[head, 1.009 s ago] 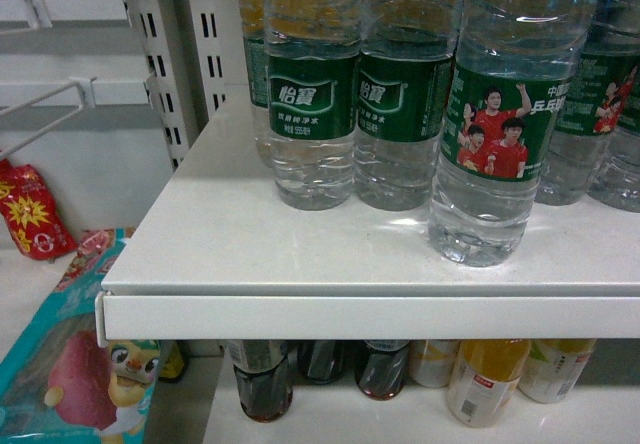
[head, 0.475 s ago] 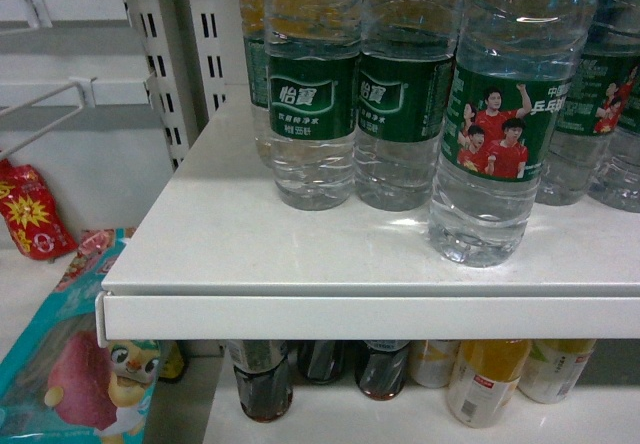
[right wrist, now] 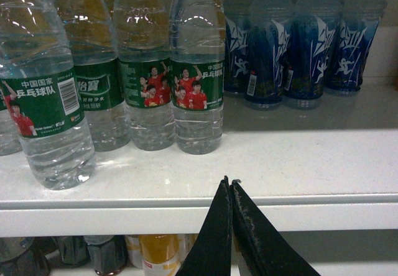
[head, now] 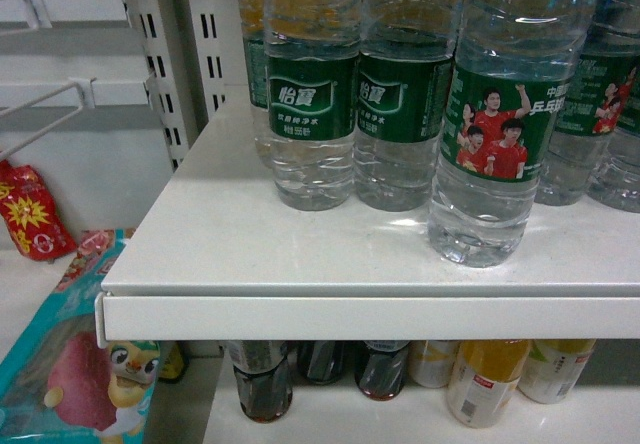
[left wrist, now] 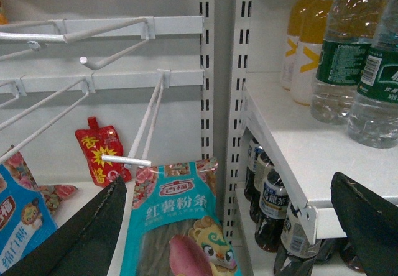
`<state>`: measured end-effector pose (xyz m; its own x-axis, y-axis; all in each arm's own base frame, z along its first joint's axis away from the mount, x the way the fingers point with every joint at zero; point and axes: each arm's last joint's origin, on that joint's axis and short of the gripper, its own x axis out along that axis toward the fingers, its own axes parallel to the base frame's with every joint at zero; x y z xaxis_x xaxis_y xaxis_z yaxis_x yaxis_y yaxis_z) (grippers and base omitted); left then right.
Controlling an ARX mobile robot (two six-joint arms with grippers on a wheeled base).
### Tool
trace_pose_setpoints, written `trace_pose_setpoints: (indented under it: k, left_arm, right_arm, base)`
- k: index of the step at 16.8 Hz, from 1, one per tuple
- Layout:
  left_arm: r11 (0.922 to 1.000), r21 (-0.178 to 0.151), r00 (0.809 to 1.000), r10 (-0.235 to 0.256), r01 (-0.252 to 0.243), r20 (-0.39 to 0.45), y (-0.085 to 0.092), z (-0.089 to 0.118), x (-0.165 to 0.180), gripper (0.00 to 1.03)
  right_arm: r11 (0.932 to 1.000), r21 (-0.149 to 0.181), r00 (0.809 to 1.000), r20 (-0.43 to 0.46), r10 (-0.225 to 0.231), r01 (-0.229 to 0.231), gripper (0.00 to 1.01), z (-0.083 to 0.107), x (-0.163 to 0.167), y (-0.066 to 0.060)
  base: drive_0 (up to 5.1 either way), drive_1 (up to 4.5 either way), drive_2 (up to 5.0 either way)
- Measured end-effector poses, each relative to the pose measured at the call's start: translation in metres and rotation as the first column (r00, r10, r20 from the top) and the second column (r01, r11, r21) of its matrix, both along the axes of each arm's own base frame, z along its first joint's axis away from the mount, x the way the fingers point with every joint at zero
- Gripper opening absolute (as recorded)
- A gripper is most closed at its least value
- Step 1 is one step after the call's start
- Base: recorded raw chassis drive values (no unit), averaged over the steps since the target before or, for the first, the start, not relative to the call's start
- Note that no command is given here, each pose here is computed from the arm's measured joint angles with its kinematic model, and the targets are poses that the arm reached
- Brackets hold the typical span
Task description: Move water from second to third shelf
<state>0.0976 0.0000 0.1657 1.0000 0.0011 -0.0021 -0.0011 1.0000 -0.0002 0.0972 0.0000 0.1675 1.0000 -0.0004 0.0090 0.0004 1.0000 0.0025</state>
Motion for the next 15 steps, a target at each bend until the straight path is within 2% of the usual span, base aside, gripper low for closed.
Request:
trace_pose_setpoints:
  k: [7, 15]
  left_arm:
    - [1.0, 0.0, 1.0, -0.001, 0.001, 0.0, 0.0, 0.0, 0.0, 0.98]
    - [1.0, 0.0, 1.0, -0.001, 0.001, 0.0, 0.0, 0.0, 0.0, 0.98]
  right_arm:
    - [1.0, 0.0, 1.0, -0.004, 0.0, 0.0, 0.03, -0.0004, 0.0, 0.0]
    - [1.0, 0.0, 1.0, -0.004, 0.0, 0.0, 1.0, -0.0004, 0.0, 0.0]
  base:
    - [0.0, 0.0, 0.0]
    - [0.0, 0.0, 0.0]
